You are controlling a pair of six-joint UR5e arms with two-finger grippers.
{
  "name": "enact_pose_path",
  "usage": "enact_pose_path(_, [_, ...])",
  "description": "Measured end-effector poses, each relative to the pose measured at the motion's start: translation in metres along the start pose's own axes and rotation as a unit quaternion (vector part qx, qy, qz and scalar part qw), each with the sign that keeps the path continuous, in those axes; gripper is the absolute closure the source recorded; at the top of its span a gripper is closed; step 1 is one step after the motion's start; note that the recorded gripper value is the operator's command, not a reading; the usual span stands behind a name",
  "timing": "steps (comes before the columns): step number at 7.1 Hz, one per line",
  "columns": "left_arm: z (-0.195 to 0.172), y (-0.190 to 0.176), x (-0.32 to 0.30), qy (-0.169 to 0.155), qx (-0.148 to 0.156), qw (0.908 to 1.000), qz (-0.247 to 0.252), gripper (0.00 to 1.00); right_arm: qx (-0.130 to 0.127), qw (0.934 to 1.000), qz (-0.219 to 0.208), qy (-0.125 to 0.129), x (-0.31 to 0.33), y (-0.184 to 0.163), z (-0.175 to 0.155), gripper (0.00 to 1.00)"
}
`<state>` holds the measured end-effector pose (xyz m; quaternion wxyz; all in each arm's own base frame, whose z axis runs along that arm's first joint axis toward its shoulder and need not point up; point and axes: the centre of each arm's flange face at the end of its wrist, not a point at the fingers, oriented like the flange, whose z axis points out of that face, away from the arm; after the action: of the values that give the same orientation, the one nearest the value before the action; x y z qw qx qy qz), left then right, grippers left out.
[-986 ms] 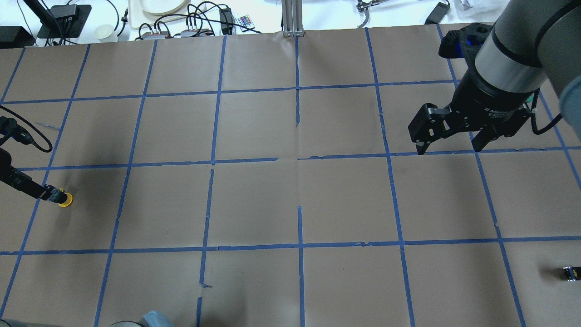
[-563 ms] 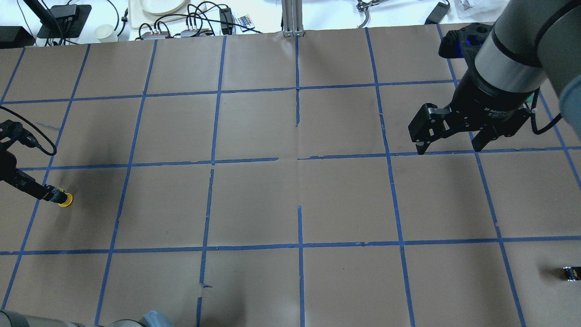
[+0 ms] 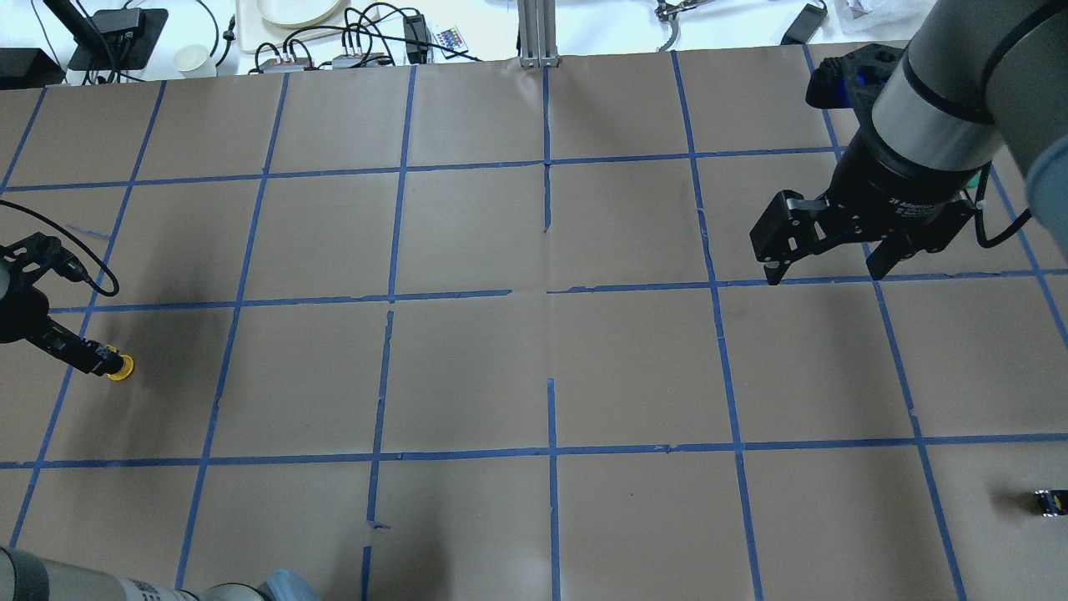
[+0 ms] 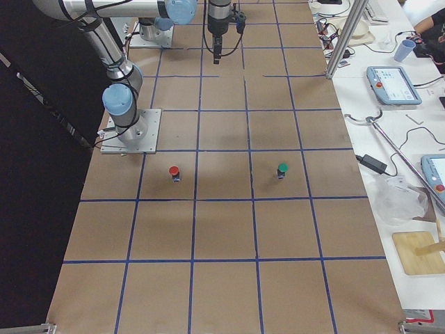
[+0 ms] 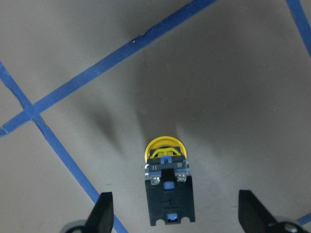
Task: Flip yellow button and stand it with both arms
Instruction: 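Lift the yellow button with the left gripper while the right gripper rises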
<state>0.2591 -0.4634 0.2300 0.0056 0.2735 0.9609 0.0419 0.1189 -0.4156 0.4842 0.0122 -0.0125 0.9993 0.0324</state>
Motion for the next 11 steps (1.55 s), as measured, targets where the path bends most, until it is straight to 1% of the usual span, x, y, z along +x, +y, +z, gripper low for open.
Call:
enact_pose_path(3, [0.002, 0.000, 0.000, 0.002, -0.001, 1.0000, 0.003, 0.66, 0.000, 1.0000, 0.000, -0.001, 0.000, 0.000, 0.000, 0.00])
enact_pose_path(4, [0.003, 0.000, 0.000, 0.002, -0.002, 1.0000, -0.007, 0.72, 0.001, 1.0000, 0.000, -0.001, 0.000, 0.000, 0.000, 0.00])
enact_pose_path(6, [0.000, 0.000, 0.000, 0.001, -0.001, 0.9994, -0.034, 0.74, 0.011, 0.9999, 0.004, 0.001, 0.002, 0.004, -0.011, 0.00])
enact_pose_path(7, [-0.005, 0.001, 0.000, -0.003, 0.000, 0.9992, -0.039, 0.74, 0.022, 0.9997, 0.006, 0.001, 0.001, 0.011, -0.019, 0.00])
enact_pose_path(8, [-0.015, 0.001, 0.002, -0.005, 0.001, 0.9992, -0.039, 0.75, 0.025, 0.9997, 0.009, 0.001, 0.001, 0.017, -0.019, 0.00])
enact_pose_path(9, [-0.028, 0.000, 0.012, 0.006, 0.005, 0.9993, -0.038, 0.75, 0.020, 0.9997, 0.012, 0.001, 0.001, 0.019, -0.013, 0.00])
enact_pose_path(10, [-0.045, -0.003, 0.033, 0.039, 0.017, 0.9983, -0.041, 0.75, 0.015, 0.9996, 0.024, 0.000, 0.004, 0.019, -0.008, 0.00])
enact_pose_path(11, [-0.063, -0.011, 0.065, 0.092, 0.033, 0.9941, -0.048, 0.75, 0.013, 0.9986, 0.051, -0.005, 0.006, 0.019, -0.006, 0.00])
